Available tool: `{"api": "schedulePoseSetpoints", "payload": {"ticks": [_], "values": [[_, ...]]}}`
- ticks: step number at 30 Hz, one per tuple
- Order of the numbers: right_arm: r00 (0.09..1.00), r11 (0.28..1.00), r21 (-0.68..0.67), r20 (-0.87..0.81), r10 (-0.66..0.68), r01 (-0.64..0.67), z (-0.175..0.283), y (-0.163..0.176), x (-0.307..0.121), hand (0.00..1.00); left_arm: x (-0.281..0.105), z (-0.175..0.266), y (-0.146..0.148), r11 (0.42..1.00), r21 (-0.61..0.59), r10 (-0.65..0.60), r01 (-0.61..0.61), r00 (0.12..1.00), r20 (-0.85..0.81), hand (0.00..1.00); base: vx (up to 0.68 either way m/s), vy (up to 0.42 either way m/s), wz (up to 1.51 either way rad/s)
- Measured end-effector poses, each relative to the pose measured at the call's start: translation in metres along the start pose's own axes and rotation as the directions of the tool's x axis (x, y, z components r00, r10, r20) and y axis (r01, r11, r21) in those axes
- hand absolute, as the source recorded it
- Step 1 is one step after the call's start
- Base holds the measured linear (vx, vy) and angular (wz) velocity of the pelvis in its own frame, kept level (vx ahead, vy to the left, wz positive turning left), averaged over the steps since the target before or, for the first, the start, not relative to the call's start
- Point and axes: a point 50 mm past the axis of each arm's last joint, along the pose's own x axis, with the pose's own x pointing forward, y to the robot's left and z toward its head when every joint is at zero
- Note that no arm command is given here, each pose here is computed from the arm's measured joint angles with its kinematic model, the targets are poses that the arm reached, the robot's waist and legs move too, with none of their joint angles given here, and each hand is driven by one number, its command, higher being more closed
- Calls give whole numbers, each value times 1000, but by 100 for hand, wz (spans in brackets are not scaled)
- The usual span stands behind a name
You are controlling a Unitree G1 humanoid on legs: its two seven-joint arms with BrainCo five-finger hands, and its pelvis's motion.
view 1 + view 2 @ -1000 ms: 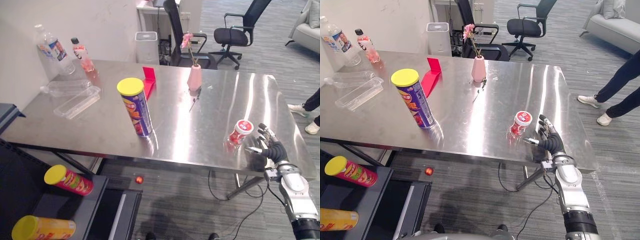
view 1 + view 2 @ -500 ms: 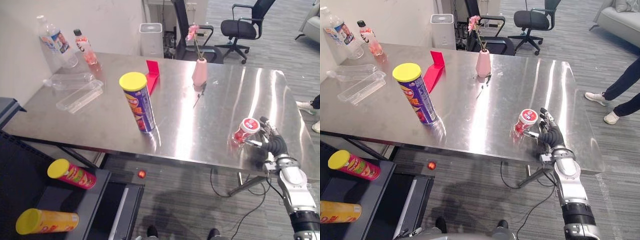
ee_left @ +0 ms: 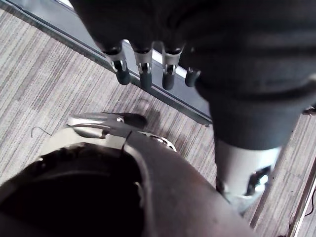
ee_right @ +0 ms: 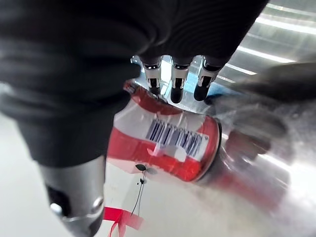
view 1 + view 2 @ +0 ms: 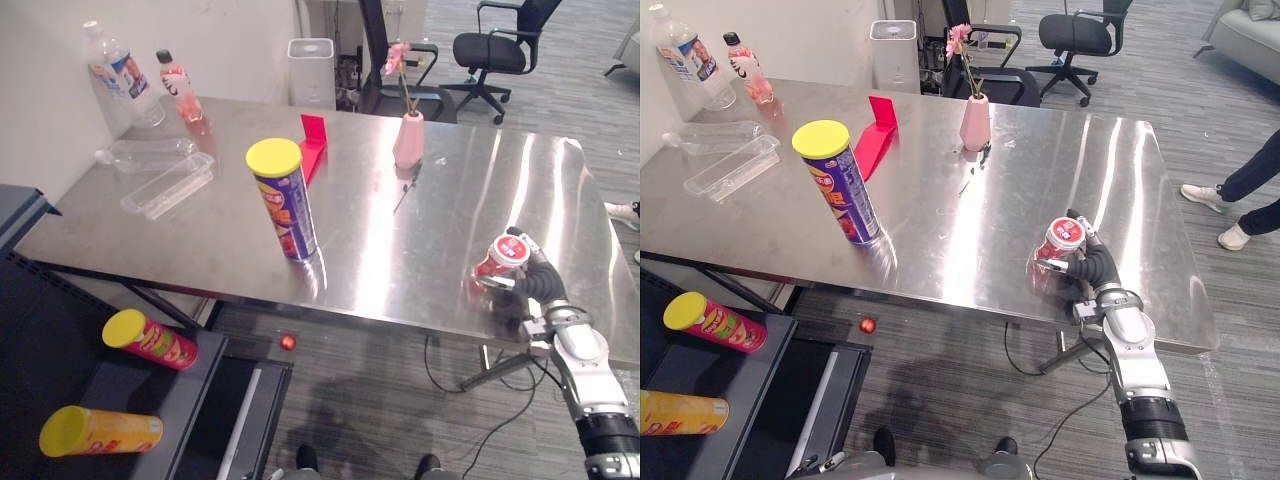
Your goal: Put the gum and the chips on the shelf.
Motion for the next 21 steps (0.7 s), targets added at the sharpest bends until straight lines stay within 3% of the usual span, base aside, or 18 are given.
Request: {"api": "schedulePoseSetpoints", "payload": {"ticks": [21], "values": [[1000,999,-33,13,11,-11,4,1,0,100,0,2,-2,1000,2,-6,6,1000,10,0,0,0,0]]}}
